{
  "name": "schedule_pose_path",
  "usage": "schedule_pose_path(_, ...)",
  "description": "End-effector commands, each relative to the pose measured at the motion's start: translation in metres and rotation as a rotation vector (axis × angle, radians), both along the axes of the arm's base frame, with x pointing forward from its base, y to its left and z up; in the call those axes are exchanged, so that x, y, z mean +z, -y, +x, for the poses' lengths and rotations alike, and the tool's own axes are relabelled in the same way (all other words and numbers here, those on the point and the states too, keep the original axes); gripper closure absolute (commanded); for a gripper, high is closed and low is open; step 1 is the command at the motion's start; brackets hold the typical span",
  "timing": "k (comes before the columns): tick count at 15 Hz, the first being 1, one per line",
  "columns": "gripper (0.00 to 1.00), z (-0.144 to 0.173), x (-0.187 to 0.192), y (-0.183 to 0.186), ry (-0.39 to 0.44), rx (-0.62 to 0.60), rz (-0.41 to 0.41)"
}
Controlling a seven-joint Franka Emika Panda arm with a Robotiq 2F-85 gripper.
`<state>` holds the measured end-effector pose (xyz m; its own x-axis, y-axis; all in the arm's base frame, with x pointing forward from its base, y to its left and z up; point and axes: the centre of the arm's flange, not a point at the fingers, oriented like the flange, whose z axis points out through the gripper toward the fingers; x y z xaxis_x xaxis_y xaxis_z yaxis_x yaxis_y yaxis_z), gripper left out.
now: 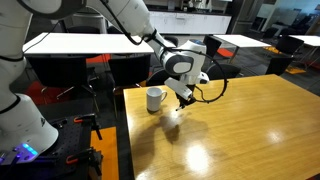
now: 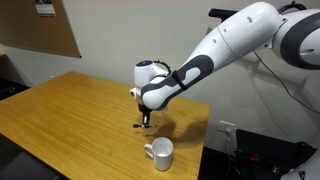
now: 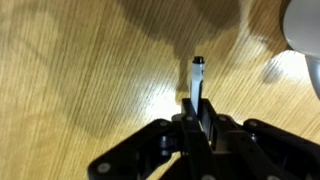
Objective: Pick up the small brush from the table and put it in the mug cup.
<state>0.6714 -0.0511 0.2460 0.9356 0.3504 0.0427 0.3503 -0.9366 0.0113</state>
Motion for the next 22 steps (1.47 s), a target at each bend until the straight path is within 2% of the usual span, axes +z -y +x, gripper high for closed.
schedule_pose_path(1,0.97,-0.019,0.035,-0.001,-0.013,-0.055,0.024)
schedule_pose_path(8,0.97,-0.034,0.079,-0.004,0.032,-0.102,0.014)
schedule_pose_path(13,0.97,-0.048,0.112,-0.012,0.05,-0.031,-0.061)
schedule_pose_path(22,0.97,-0.066,0.15,-0.011,-0.044,0.092,-0.169)
